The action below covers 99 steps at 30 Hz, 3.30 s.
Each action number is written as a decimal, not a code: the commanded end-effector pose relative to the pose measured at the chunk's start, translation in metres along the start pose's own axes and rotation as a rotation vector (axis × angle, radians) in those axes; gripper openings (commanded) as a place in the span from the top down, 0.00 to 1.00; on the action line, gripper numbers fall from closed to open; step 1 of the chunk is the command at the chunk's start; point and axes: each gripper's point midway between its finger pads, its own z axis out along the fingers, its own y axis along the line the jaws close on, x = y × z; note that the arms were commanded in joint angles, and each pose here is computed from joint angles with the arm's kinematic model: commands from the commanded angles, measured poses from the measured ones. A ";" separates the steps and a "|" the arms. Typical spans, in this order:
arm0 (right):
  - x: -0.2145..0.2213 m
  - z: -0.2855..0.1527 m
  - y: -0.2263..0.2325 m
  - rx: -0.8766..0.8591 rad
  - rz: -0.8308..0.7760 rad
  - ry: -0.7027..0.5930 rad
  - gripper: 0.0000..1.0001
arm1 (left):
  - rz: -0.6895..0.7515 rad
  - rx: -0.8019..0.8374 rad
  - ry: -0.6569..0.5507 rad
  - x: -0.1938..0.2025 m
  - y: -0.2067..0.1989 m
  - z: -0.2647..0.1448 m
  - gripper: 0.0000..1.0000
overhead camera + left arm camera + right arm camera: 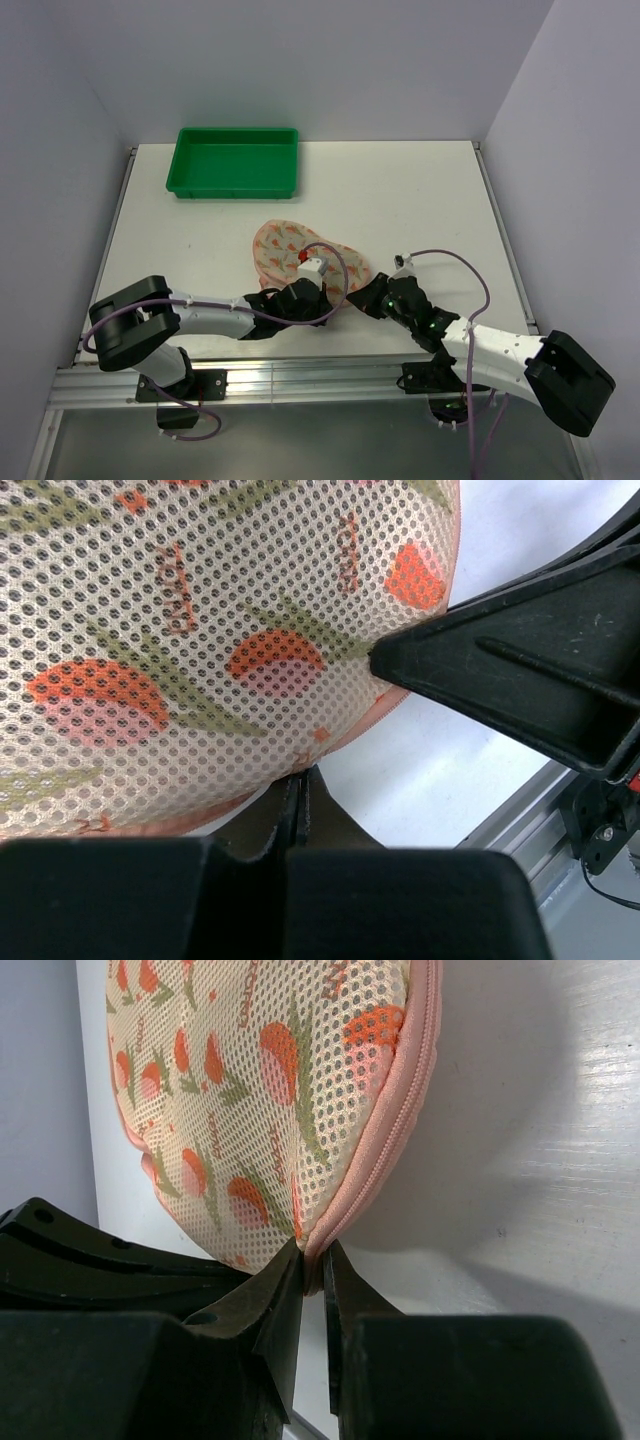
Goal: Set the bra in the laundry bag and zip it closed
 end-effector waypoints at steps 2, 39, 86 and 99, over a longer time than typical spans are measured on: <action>-0.004 0.000 0.003 -0.014 -0.016 -0.016 0.82 | -0.003 -0.007 -0.061 -0.019 -0.004 -0.003 1.00; -0.034 -0.014 0.051 -0.146 0.072 -0.086 0.19 | -0.086 0.143 -0.090 -0.044 -0.017 -0.021 1.00; -0.021 0.024 0.056 -0.086 0.136 -0.083 0.47 | -0.044 0.135 -0.080 -0.036 -0.018 -0.021 1.00; -0.077 0.023 0.031 -0.025 0.124 -0.261 1.00 | -0.054 -0.058 -0.052 -0.014 0.036 -0.041 1.00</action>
